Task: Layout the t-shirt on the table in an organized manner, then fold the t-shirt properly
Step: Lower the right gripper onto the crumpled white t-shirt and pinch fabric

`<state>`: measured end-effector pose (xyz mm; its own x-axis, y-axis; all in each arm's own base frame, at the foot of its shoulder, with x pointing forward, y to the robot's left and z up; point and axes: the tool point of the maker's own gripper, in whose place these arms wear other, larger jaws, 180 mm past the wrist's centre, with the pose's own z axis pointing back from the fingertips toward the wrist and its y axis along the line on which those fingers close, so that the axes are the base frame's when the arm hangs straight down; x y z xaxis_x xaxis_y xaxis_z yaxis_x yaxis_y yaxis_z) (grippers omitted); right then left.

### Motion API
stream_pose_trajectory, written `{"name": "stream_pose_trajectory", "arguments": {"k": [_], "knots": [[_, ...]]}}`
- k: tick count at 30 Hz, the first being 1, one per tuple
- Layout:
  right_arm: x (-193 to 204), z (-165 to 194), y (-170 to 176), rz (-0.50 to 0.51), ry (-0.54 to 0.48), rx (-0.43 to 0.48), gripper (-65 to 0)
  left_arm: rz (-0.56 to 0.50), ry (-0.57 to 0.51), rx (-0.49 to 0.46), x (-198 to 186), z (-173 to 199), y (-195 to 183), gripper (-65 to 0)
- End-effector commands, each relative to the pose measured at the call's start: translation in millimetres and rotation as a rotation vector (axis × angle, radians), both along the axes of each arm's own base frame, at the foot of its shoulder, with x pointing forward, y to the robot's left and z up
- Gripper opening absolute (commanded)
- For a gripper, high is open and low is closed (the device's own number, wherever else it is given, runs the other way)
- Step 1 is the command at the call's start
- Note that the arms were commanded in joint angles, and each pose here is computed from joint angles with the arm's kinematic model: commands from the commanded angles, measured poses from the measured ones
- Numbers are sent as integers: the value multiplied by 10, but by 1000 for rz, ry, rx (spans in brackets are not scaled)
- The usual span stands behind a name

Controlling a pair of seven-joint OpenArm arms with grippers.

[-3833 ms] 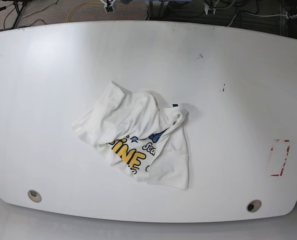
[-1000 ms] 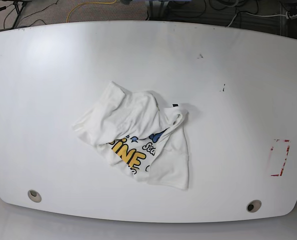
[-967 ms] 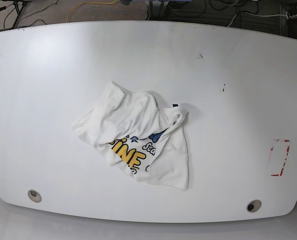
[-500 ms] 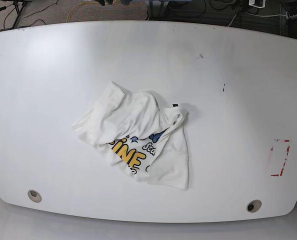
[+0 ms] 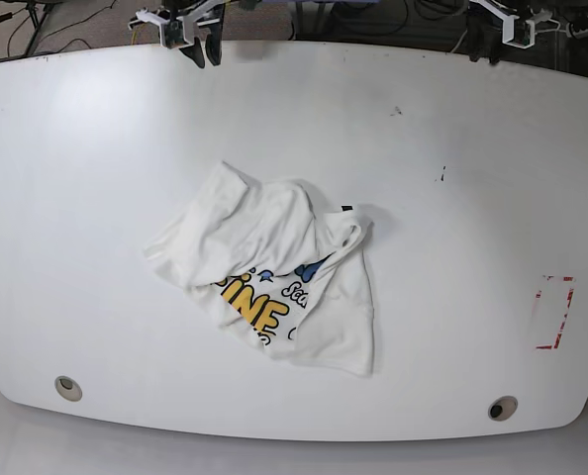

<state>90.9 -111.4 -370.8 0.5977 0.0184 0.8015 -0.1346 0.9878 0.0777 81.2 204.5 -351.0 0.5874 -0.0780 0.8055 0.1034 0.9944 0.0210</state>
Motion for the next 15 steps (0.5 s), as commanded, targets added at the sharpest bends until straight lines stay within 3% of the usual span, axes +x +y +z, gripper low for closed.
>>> {"name": "stream_pose_trajectory", "arguments": {"k": [1, 11, 14, 15], "knots": [[147, 119, 6, 4, -66, 6, -528, -4, -57, -1, 122, 107, -7, -472], [703, 311, 22, 8, -218, 8, -515, -1, -182, -2, 540, 243, -5, -465], [839, 318, 27, 15, -222, 2, -449, 0, -223, -3, 676, 298, -4, -411], [902, 309, 19, 20, -214, -7, -398, 6, -242, -4, 732, 323, -6, -371]]}}
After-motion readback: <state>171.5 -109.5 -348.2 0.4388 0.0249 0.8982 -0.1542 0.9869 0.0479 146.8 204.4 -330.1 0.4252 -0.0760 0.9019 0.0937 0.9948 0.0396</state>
